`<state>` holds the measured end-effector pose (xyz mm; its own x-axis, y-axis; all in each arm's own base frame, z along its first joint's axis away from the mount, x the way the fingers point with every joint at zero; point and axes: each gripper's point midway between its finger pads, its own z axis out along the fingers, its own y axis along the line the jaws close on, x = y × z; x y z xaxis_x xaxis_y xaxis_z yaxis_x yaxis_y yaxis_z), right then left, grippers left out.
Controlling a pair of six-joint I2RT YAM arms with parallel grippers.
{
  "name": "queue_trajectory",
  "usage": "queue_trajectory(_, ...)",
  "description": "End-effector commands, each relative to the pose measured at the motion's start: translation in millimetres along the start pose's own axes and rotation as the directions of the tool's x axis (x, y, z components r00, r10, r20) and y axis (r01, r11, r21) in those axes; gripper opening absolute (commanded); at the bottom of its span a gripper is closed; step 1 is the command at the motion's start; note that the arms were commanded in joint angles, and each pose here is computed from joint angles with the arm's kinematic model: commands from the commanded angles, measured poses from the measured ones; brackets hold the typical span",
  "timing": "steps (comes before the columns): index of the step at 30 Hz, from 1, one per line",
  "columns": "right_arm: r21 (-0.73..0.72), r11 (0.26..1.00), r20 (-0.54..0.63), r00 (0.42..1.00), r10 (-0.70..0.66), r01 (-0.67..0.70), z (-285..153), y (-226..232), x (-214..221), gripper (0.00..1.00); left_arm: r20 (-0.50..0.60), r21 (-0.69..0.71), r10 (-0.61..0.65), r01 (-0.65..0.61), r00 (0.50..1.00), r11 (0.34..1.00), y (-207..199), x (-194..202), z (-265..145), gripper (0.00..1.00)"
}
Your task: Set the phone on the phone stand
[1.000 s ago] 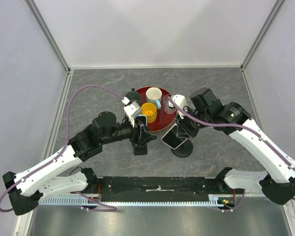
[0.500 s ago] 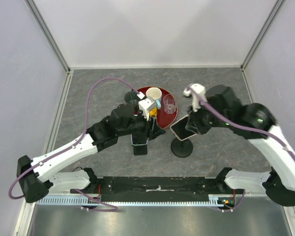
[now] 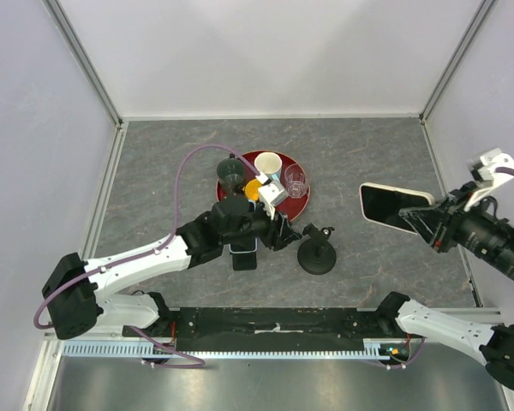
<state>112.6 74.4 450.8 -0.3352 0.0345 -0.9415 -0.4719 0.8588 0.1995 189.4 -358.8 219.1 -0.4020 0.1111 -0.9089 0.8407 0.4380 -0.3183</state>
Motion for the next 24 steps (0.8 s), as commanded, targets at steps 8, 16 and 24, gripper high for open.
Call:
queue_trajectory(8,-0.042,0.998,-0.016,0.999,-0.041,0.040,22,11,3,0.00,0.122,-0.012,0.145,-0.144,0.982,0.989,-5,-5,16,0.47)
queue_trajectory(16,-0.061,0.997,-0.005,0.999,-0.041,0.041,20,13,3,0.00,0.143,-0.054,0.168,-0.161,0.975,0.985,1,0,26,0.50)
queue_trajectory(24,-0.075,0.996,-0.024,0.998,-0.057,0.055,25,16,7,0.00,0.158,-0.093,0.197,-0.185,0.967,0.978,6,1,29,0.44)
